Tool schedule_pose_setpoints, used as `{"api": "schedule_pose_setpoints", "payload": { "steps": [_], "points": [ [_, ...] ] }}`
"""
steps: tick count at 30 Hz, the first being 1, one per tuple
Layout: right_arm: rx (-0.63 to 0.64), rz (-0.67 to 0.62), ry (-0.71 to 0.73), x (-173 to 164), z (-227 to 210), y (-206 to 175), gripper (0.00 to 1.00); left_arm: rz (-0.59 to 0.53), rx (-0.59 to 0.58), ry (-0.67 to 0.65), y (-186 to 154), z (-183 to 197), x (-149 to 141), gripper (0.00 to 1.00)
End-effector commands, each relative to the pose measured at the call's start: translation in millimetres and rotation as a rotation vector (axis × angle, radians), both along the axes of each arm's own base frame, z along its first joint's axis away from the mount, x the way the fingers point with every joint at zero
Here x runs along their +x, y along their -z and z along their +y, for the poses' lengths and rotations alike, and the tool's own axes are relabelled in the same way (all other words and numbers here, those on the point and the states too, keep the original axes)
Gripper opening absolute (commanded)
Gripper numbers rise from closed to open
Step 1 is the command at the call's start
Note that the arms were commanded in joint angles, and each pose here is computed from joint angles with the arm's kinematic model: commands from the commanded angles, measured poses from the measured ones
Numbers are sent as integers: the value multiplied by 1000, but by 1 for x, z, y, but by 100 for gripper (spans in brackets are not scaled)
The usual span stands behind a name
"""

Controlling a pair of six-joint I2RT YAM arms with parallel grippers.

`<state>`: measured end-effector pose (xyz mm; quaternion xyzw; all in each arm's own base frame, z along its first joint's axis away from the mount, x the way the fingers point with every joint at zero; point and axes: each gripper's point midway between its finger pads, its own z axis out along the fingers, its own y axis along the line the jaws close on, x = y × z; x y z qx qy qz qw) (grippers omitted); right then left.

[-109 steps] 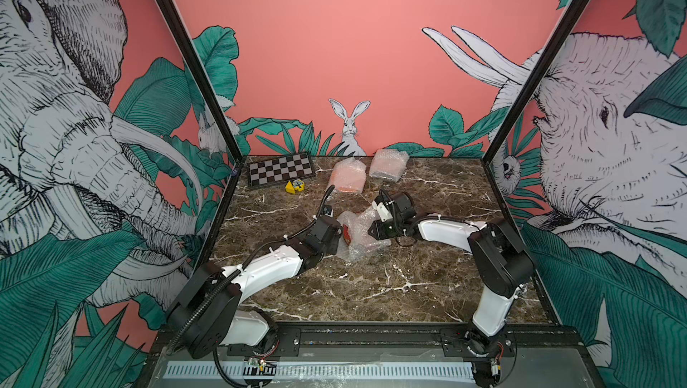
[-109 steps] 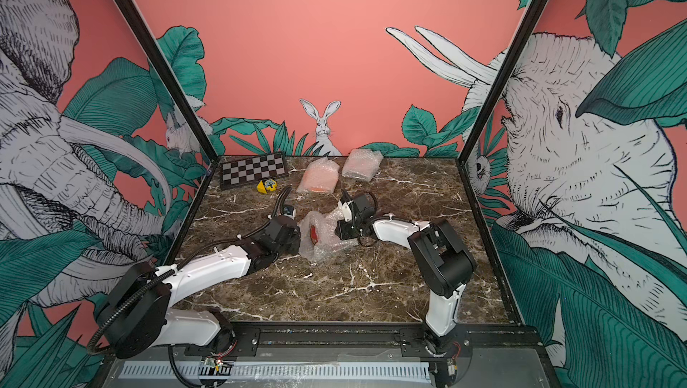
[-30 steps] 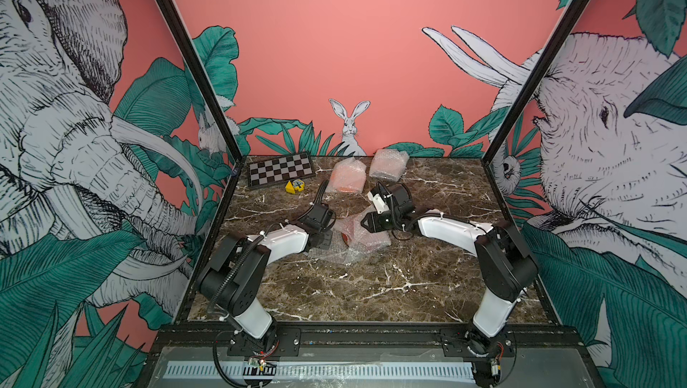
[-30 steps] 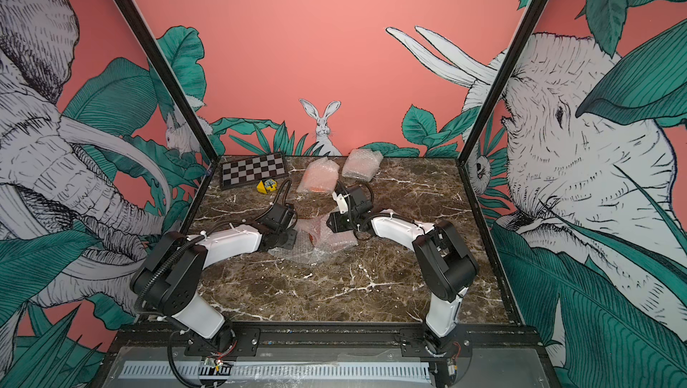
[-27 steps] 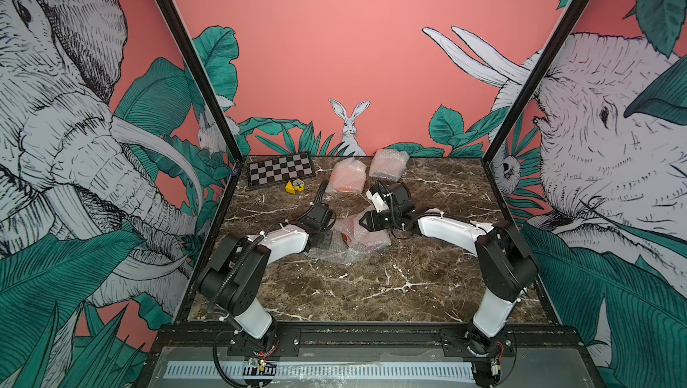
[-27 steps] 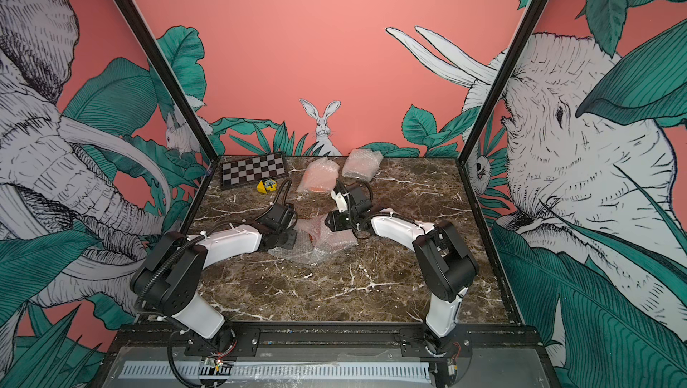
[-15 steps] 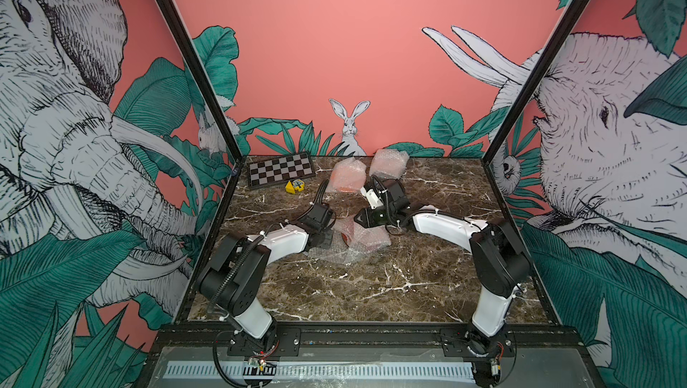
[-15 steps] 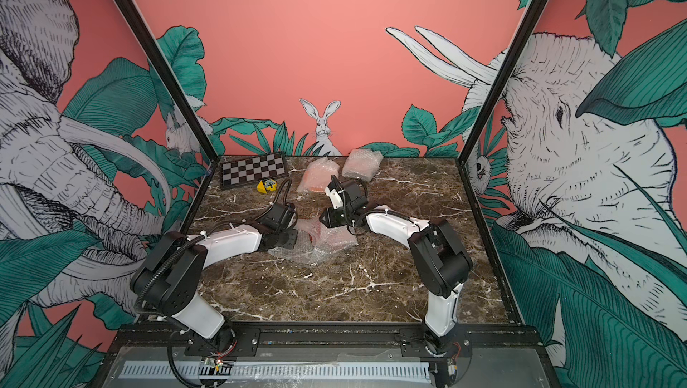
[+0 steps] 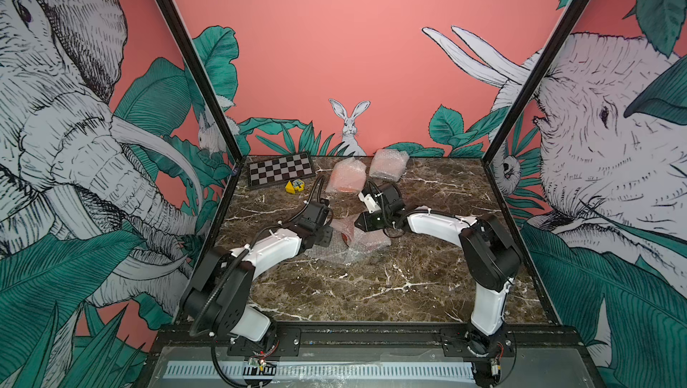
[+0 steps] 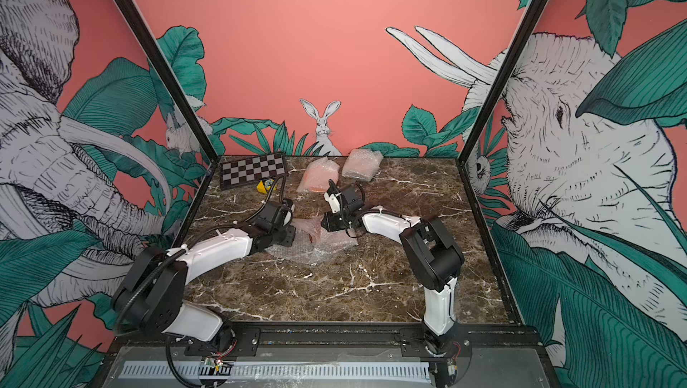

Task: Unpack dinner plates from bubble wrap
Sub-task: Unwrap the bubble wrap at the center of the board.

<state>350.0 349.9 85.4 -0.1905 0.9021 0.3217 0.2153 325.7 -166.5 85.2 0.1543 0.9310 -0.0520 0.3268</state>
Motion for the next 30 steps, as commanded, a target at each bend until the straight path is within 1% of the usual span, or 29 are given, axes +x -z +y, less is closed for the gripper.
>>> {"api": "schedule_pose_setpoints", "payload": {
  "steps": [1,4,7,11,13,15,19,22,26,30],
  "points": [
    [25,-13,-9,3,9,-9,13,-49,-31,37,-22,1,-7,33],
    [27,-15,-8,2,9,-10,8,-108,-81,63,-46,-5,-8,35],
    [29,-19,-7,2,8,-11,6,-153,-165,99,-63,-19,-4,36],
    [31,-28,1,1,6,-15,4,-118,-271,152,-70,-47,4,33],
    [29,-36,4,0,4,-18,4,-84,-322,193,-69,-63,8,31],
    [26,-49,10,1,2,-21,3,-43,-361,230,-64,-78,13,27],
    [17,-66,18,1,-3,-25,2,23,-361,206,-41,-85,20,24],
    [11,-71,19,0,-5,-27,2,71,-322,186,-18,-81,21,22],
    [3,-84,33,3,-12,-31,1,146,-248,169,12,-72,14,18],
    [1,-88,58,7,-23,-33,1,183,-194,149,32,-60,5,17]
  ]
}}
